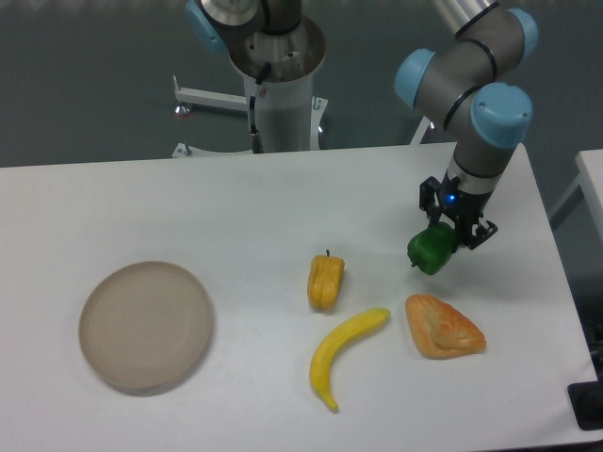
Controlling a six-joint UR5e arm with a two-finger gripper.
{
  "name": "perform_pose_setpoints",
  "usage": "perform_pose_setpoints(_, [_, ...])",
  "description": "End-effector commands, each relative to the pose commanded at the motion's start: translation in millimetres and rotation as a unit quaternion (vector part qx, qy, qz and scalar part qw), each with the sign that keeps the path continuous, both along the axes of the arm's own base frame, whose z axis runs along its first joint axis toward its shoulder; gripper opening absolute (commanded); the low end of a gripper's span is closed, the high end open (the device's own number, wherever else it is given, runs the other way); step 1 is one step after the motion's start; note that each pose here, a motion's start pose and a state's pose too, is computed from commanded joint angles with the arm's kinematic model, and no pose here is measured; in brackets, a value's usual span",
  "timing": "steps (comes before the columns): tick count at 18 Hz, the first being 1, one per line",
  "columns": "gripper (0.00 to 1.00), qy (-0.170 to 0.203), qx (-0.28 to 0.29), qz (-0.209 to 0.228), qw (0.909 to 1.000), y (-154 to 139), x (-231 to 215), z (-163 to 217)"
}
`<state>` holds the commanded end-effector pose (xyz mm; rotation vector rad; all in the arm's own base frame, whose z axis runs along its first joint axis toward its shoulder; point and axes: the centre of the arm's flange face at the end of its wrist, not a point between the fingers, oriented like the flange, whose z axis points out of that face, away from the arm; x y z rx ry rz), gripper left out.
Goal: Pick up the green pepper from the table
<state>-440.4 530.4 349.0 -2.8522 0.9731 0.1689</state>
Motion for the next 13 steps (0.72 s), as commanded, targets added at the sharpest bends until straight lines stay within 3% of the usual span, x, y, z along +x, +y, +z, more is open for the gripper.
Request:
perform_pose_setpoints(7, [0.33,0.022,0.014,-0.025,0.9994,46.9,7.2,13.3])
perform_pose_setpoints(13, [0.33,0.027,0.018,-0.025,0.9992,49.8,5.7,18.8])
